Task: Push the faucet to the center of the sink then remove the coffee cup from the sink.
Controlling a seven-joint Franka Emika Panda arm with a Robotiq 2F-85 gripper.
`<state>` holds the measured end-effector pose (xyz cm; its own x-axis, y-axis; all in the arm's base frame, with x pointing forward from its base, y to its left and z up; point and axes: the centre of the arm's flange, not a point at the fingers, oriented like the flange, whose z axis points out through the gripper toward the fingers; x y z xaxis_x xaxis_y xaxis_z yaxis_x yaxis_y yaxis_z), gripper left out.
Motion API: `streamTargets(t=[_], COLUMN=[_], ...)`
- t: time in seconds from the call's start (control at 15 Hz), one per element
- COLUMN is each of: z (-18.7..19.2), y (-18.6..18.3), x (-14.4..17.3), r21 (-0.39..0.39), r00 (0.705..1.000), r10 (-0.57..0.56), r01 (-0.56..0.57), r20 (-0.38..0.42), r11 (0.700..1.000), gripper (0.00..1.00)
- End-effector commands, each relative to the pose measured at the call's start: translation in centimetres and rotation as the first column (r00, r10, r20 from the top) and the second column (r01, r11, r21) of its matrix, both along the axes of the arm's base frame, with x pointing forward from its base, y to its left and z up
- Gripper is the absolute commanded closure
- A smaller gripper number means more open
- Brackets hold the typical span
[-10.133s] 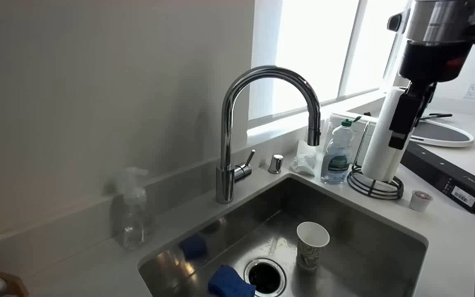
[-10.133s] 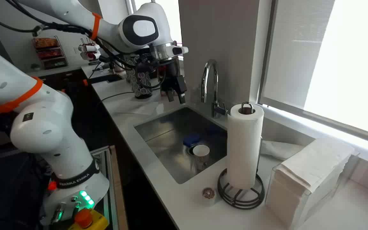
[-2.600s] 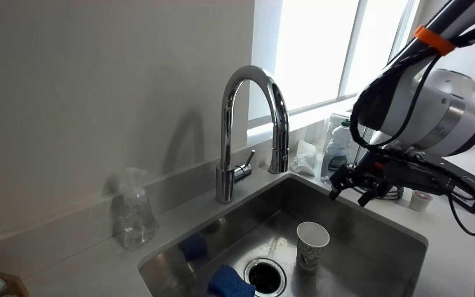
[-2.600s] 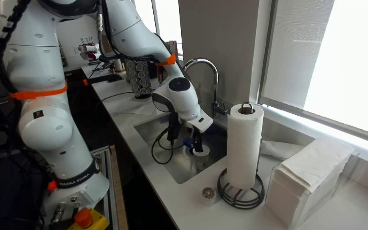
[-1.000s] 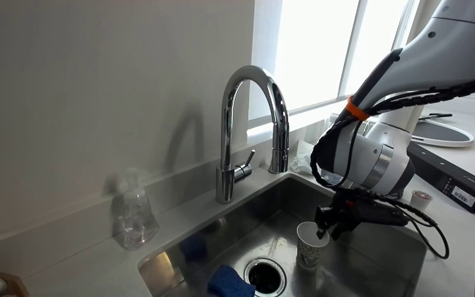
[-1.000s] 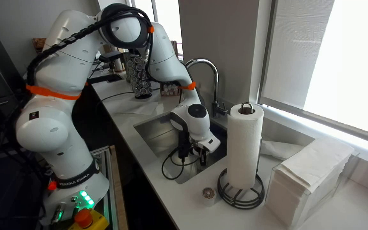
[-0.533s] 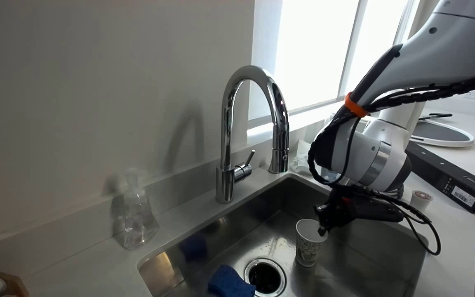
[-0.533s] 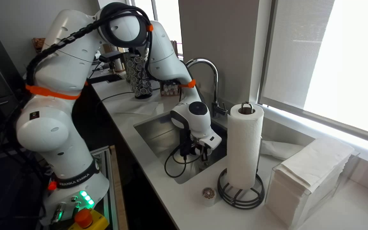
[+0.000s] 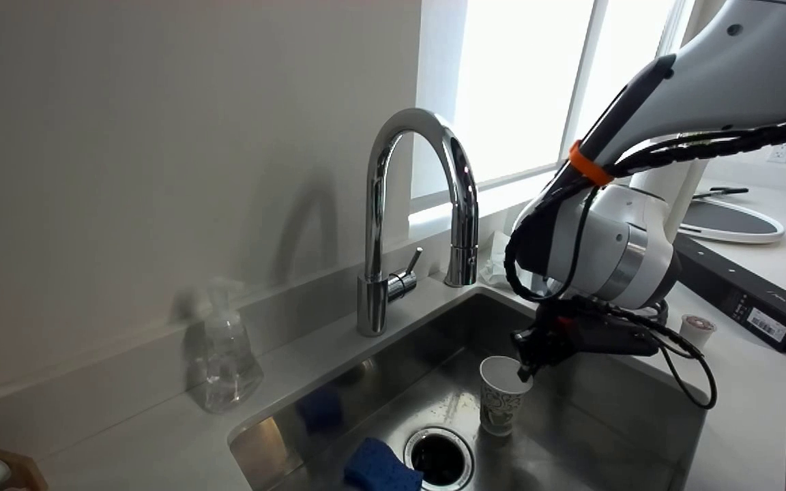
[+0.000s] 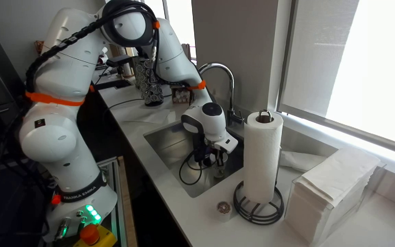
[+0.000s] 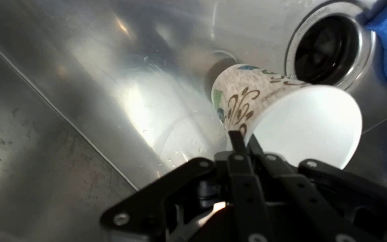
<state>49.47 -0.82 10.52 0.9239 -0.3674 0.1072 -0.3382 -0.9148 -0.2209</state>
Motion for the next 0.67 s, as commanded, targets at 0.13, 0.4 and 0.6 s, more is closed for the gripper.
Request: streamTargets(t=[0.13, 0.4, 0.6], z=[6.3, 10.6, 13.9], y=[2.9, 3.4, 2.1], x=[-2.3, -6.2, -9.8], r21=[-0.016, -0.064, -0.109], r00=[1.0, 0.998, 0.983], r10=[0.003, -0.07, -0.178], r01=[-0.003, 0.07, 0.182], r20=[-0.005, 0.0, 0.045], r11=[1.0, 0.995, 0.977], gripper=[0.99, 0.99, 0.99])
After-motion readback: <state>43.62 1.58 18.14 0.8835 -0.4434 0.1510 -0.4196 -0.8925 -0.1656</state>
